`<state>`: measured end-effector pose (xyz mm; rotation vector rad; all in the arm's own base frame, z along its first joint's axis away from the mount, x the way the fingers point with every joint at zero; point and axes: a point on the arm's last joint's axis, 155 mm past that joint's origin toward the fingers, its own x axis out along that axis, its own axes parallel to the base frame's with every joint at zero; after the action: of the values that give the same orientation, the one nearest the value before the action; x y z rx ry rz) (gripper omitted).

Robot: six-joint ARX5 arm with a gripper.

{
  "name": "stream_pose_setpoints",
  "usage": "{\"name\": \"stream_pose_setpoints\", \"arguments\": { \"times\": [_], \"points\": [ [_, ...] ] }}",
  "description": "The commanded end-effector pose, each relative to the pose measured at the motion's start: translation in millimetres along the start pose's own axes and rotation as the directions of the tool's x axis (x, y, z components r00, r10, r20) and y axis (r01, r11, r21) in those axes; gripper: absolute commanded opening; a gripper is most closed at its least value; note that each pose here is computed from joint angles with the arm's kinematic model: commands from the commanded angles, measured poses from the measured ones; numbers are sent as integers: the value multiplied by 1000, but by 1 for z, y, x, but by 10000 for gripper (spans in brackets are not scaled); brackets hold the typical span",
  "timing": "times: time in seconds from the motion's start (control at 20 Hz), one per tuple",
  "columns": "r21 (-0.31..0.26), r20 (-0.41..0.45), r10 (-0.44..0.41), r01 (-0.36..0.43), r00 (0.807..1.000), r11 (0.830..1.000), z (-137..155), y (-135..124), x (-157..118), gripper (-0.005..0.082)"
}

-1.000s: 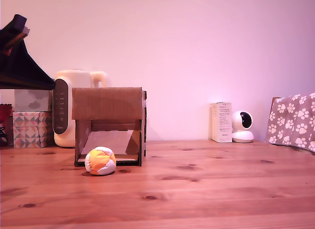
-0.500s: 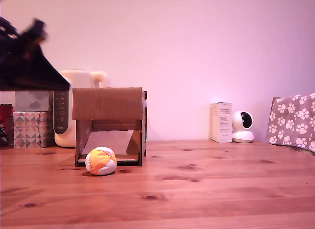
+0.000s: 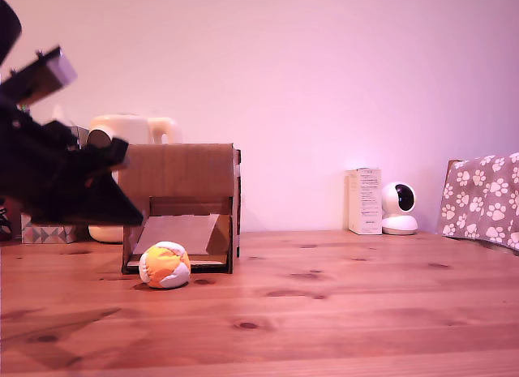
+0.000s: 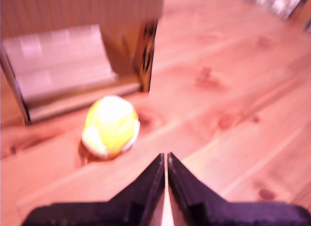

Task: Drop the footbag into the cardboard dice tower

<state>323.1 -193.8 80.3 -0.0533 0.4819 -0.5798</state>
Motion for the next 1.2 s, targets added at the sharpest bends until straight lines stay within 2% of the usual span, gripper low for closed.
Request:
{"name": "stream_pose_setpoints", "arguments": {
  "times": [0.0, 0.1, 0.15, 0.2, 0.3, 0.45, 0.65, 0.75, 1.0, 1.15],
  "points": [
    [-2, -5, -1, 1, 1000, 1000, -8, 0, 1, 183],
    [-1, 2, 8, -8, 1000, 1000, -9, 3, 4, 726],
    [8, 0, 26, -26, 1000, 1000, -10, 6, 6, 773],
    [8, 4, 40, -40, 999, 999, -10, 9, 7, 725],
    [10, 24, 69, -69, 997, 998, -7, 15, 9, 725],
    [54, 62, 87, -91, 994, 994, 1, 19, 14, 725],
    [63, 39, 95, -98, 995, 993, -2, 24, 28, 725],
    [85, 30, 100, -102, 995, 991, -2, 27, 38, 725],
    [76, 17, 131, -132, 991, 988, 1, 47, 62, 725],
    [74, 5, 118, -118, 993, 990, 3, 53, 76, 725]
  ]
}}
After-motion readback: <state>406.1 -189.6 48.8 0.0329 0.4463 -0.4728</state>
